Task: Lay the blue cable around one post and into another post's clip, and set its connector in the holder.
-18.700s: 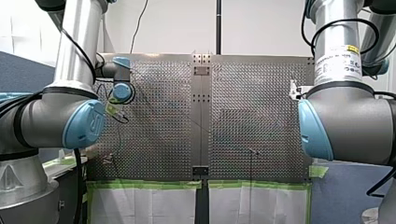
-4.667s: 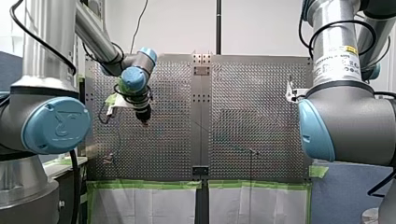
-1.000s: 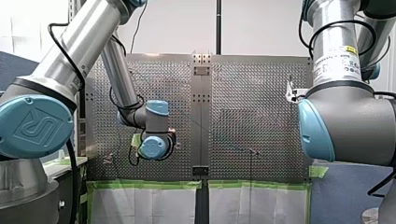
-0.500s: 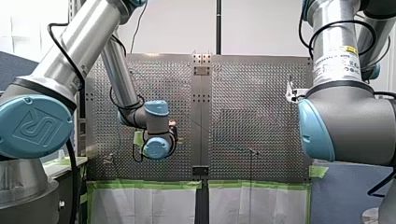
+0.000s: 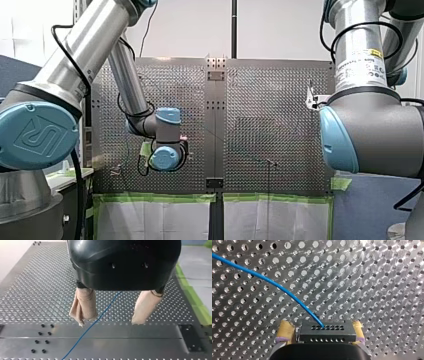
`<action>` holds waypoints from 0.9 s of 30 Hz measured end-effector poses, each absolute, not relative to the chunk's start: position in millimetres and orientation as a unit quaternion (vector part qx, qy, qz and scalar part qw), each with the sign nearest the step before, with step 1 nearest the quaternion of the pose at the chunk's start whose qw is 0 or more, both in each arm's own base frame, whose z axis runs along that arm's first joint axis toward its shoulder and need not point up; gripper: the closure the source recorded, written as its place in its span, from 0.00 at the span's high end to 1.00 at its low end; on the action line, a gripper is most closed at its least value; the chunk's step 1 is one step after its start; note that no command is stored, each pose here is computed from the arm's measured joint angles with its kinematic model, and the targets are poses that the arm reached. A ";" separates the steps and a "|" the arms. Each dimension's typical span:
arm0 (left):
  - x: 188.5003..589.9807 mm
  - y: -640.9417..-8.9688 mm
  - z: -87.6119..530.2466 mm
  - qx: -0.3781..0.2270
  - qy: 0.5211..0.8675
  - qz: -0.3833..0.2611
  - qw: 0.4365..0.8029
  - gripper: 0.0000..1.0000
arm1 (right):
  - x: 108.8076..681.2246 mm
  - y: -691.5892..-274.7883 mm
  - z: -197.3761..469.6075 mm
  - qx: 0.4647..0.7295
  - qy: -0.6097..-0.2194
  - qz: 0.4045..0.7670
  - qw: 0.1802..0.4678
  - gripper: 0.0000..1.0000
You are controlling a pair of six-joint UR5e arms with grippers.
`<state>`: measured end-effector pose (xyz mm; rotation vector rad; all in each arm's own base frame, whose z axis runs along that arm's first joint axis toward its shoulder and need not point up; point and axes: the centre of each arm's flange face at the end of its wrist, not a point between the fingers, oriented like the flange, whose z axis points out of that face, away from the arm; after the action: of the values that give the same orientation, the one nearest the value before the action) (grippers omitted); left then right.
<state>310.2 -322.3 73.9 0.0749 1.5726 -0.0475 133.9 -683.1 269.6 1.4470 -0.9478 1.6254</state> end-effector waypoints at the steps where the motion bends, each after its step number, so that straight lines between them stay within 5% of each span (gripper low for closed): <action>1: 310.0 -322.2 73.6 0.035 0.709 -0.021 0.705 1.00 | 133.9 -683.1 269.6 0.565 -0.370 0.635 0.375 1.00; 27: 309.6 -322.2 73.1 0.036 0.710 -0.022 0.702 1.00 | 133.9 -683.1 269.6 0.565 -0.370 0.635 0.375 1.00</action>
<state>309.6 -322.2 73.1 0.0807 1.5811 -0.0492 133.9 -683.1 269.6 1.4470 -0.9478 1.6255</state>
